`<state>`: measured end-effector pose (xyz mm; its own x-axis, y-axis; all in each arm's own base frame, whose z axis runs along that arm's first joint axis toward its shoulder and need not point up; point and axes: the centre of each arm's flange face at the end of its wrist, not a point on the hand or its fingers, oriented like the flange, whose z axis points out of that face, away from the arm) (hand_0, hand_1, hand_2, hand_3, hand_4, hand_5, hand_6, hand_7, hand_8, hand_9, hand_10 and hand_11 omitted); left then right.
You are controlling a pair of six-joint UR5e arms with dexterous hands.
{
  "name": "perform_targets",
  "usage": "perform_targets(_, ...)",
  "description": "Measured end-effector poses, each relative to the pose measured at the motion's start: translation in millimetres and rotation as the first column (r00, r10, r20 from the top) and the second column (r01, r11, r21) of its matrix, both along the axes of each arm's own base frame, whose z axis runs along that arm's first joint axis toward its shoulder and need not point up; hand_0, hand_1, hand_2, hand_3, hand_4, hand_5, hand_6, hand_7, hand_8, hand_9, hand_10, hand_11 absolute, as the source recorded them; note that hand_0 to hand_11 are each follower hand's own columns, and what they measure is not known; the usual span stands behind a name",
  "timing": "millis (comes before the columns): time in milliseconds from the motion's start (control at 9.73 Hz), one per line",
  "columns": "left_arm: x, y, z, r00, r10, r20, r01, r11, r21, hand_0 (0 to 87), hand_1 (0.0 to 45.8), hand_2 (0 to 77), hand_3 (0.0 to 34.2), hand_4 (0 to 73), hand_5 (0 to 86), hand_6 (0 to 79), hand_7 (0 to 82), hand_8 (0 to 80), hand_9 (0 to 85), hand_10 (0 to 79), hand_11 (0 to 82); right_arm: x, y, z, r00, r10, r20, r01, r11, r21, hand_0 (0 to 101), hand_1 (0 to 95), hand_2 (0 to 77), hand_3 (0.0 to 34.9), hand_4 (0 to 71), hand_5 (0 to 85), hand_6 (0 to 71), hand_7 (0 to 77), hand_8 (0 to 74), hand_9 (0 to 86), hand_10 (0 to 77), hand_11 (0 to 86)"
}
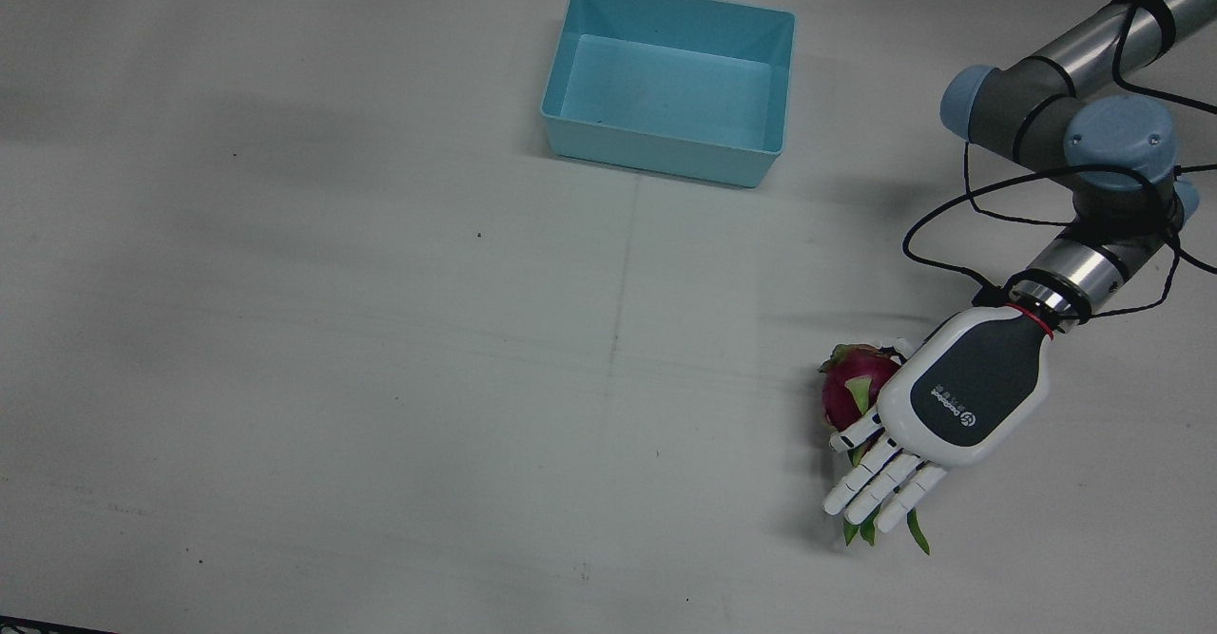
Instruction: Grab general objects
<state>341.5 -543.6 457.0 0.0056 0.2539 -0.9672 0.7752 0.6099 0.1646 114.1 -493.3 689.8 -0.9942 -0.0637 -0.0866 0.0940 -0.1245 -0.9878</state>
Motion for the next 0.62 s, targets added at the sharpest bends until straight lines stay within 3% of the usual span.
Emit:
perform_targets(205, -7.5, 16.2, -50.2, 0.998, 0.061, -0.024, -0.060, 0.998, 0.030, 44.9, 0.0, 36.0, 0.0, 8.7, 49.1, 3.3, 8.2, 1.1, 0.5, 0.5, 1.1, 0.0, -0.1, -0.2, 1.000, 0.000, 0.000, 0.000, 1.0000, 0.000, 0, 5.4, 1.6, 0.0, 0.0, 0.5, 0.0, 0.0, 0.0, 0.5, 0.0, 0.5)
perform_targets(411, -4.0, 23.4, -85.1, 0.986, 0.155, -0.067, -0.154, 0.988, 0.013, 45.1, 0.0, 36.0, 0.0, 8.7, 49.1, 3.3, 8.2, 1.1, 0.5, 0.5, 0.5, 0.1, -0.1, -0.1, 1.000, 0.001, 0.000, -0.001, 1.0000, 0.000, 0, 5.4, 1.6, 0.0, 0.0, 0.5, 0.0, 0.0, 0.0, 0.5, 0.0, 0.5)
perform_targets(616, 3.9, 30.4, -104.4, 0.948, 0.282, -0.149, -0.291, 0.956, -0.045, 44.7, 0.0, 36.0, 0.0, 8.7, 49.6, 3.3, 9.3, 1.1, 0.5, 0.5, 1.1, 0.1, 0.0, -0.1, 1.000, 0.001, 0.000, -0.001, 1.0000, 0.000, 0, 5.4, 1.6, 0.0, 0.0, 0.5, 0.0, 0.0, 0.0, 0.5, 0.0, 0.5)
